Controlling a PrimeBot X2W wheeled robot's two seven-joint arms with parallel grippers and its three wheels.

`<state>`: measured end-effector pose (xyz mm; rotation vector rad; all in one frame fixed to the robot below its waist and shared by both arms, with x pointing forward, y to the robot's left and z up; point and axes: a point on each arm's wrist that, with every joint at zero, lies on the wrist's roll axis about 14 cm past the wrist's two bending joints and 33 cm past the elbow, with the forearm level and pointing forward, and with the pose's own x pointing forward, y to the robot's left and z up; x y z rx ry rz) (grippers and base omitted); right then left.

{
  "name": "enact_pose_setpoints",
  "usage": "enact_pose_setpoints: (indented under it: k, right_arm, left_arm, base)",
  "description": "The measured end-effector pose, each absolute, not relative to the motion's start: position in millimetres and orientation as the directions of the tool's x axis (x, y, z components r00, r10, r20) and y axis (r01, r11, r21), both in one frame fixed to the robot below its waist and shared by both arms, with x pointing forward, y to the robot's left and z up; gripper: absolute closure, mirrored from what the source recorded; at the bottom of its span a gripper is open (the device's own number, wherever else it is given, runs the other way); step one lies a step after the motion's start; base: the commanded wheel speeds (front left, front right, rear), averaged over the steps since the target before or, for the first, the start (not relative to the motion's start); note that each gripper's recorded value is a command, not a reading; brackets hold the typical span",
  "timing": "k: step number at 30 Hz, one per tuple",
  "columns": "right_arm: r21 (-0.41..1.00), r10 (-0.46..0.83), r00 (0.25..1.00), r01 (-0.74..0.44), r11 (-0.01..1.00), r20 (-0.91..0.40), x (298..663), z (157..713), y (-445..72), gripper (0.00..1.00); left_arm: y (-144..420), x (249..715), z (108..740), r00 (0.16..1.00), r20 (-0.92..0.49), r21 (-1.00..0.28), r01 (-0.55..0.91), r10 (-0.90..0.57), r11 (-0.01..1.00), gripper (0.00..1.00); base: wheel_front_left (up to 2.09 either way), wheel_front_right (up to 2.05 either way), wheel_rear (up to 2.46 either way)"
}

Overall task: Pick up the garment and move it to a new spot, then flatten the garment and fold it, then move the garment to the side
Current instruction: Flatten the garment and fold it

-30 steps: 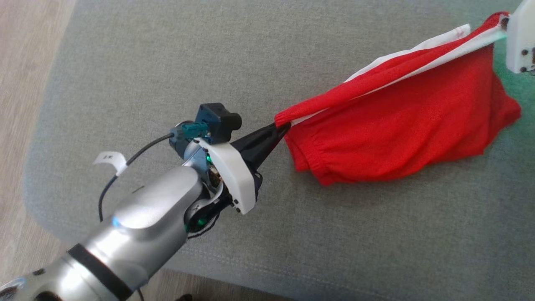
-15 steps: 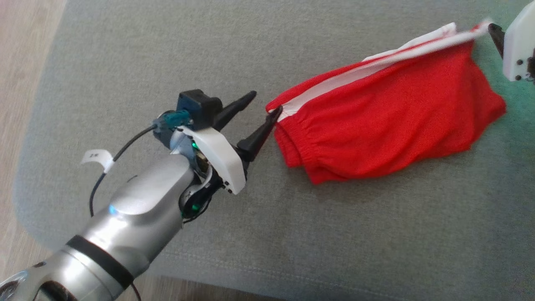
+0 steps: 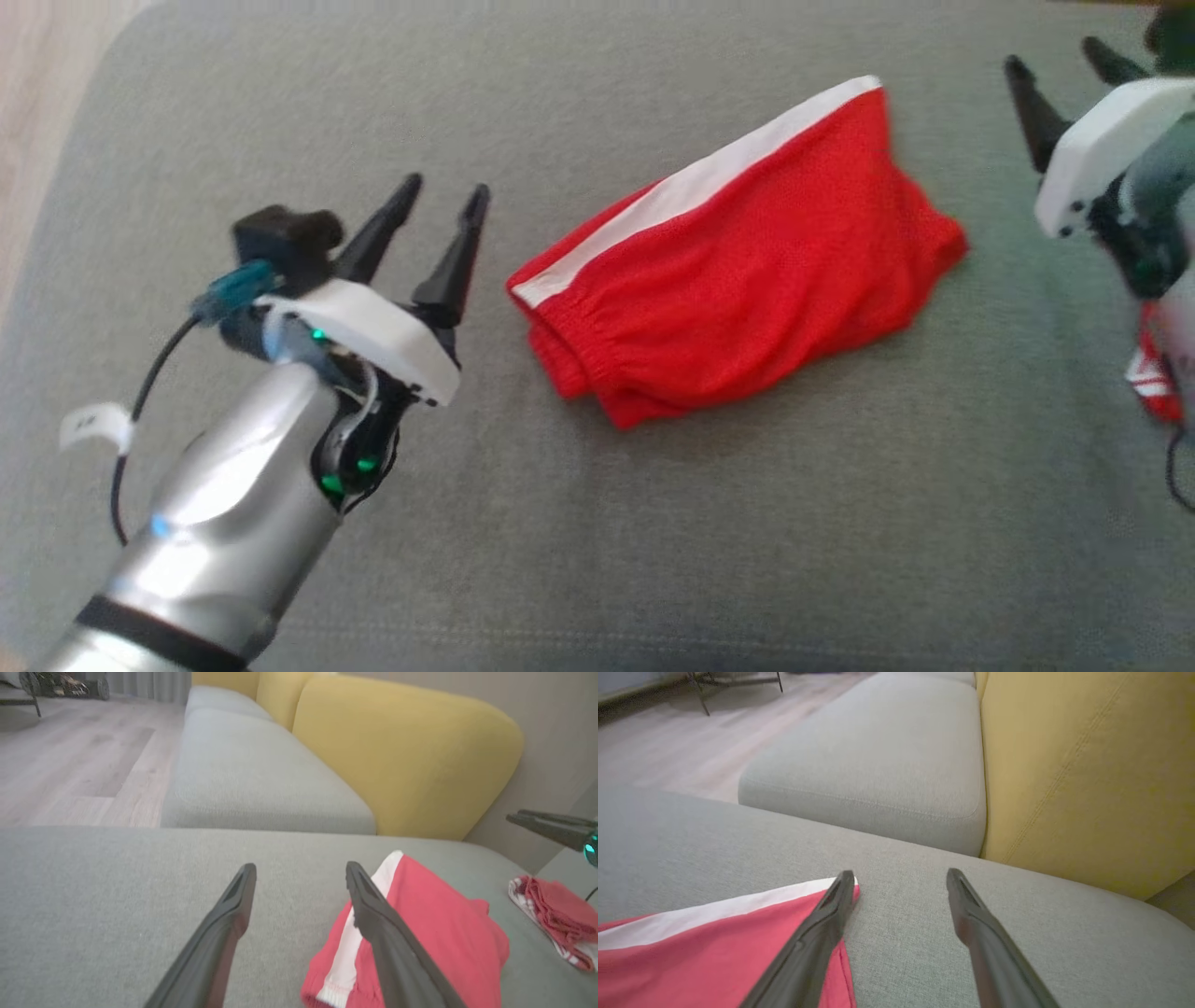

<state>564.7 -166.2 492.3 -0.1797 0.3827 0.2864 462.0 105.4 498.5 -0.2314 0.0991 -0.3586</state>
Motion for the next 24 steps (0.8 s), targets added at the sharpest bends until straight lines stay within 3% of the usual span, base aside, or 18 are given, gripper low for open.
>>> enact_pose_setpoints:
  k: [10,16,24]
  right_arm:
    - [-0.068,0.223,0.971,-0.229,0.971,-0.090,504.7,538.4,-199.5,0.00]
    - [-0.001,0.157,0.988,-0.157,0.988,-0.011,460.7,532.8,-219.7,0.00]
    - [0.074,0.071,0.997,-0.071,0.995,0.002,414.7,509.0,-229.9,0.00]
  left_arm:
    - [103.7,433.8,521.1,0.966,0.056,-0.325,0.256,-0.252,0.910,0.00]
    - [94.4,415.6,521.6,0.969,0.081,-0.324,0.249,-0.235,0.913,0.00]
    - [97.7,398.6,510.6,0.978,0.071,-0.330,0.209,-0.196,0.921,0.00]
  base:
    - [0.00,0.00,0.00]
    - [0.00,0.00,0.00]
    - [0.00,0.00,0.00]
